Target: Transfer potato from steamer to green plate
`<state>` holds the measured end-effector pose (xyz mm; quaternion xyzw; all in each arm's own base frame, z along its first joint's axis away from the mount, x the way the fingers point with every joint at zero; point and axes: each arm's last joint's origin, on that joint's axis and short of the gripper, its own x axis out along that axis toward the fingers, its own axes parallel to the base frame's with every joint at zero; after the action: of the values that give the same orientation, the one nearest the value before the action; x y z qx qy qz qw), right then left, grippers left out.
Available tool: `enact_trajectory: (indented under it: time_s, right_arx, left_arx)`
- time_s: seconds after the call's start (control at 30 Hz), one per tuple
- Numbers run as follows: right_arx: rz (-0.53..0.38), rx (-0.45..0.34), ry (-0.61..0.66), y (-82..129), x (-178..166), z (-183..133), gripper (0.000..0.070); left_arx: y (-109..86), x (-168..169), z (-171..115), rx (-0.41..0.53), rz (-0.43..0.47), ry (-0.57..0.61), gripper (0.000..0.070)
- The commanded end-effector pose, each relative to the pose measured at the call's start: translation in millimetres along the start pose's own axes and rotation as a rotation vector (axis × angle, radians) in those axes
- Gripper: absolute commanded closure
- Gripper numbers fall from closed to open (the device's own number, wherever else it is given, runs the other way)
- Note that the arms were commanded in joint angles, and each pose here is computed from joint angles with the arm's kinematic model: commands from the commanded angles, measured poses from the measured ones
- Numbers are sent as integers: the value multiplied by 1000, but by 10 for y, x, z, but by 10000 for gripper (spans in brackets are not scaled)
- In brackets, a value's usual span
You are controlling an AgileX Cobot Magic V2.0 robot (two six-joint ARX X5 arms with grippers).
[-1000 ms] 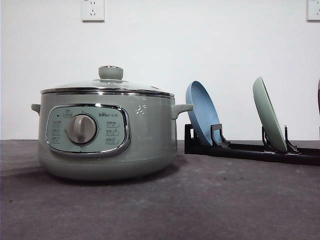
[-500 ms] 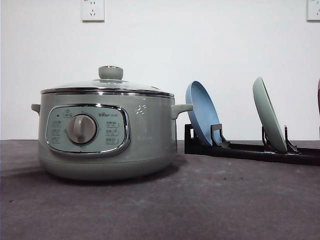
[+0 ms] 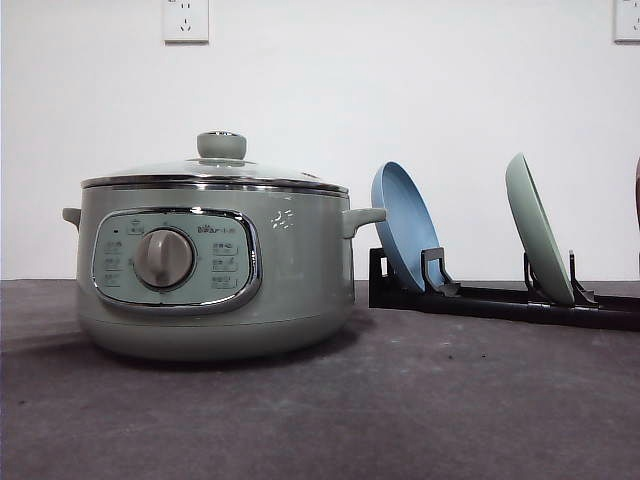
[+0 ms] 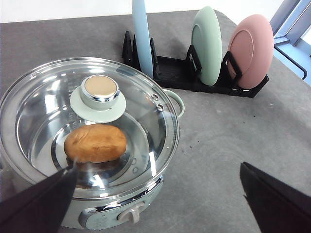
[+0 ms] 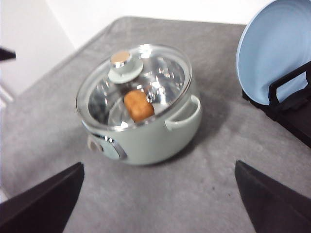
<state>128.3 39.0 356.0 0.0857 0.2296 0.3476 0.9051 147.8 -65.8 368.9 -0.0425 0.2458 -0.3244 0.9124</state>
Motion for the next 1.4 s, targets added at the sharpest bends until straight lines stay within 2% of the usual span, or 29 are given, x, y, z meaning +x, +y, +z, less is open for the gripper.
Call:
enact_trajectory:
  time_s: [0.0,0.2,0.37,0.7,0.93,1.13,1.3,1.37]
  right_arx:
    - [4,58,-13,-7,27,66,70]
    - [-26,143,40,-158,269,189,70]
    - [-86,201,95,-331,543,405,70]
    - [-357,233,163,-755,1073,894,70]
    - [-406,271,173,-1163,1384,1066,71]
    - [-434,304,176,-1483,1588,1025,71]
    - [-440,315,177,-1652,1718,963,77]
    - [-439,312,172,-1678,1750,956,113]
  left_arx:
    - [-23,-23,60,3,-11,-18,0]
    - [-23,-23,60,3,-11,-18,0]
    - [-22,-23,52,2,-10,-10,0]
    - [-17,-23,-4,-15,-5,45,0]
    - [-16,-24,-16,-20,-4,57,0]
    - [-16,-24,-17,-21,-4,58,0]
    - [-16,-24,-17,-26,-4,58,0]
    - [-16,-24,-16,-32,-4,58,0]
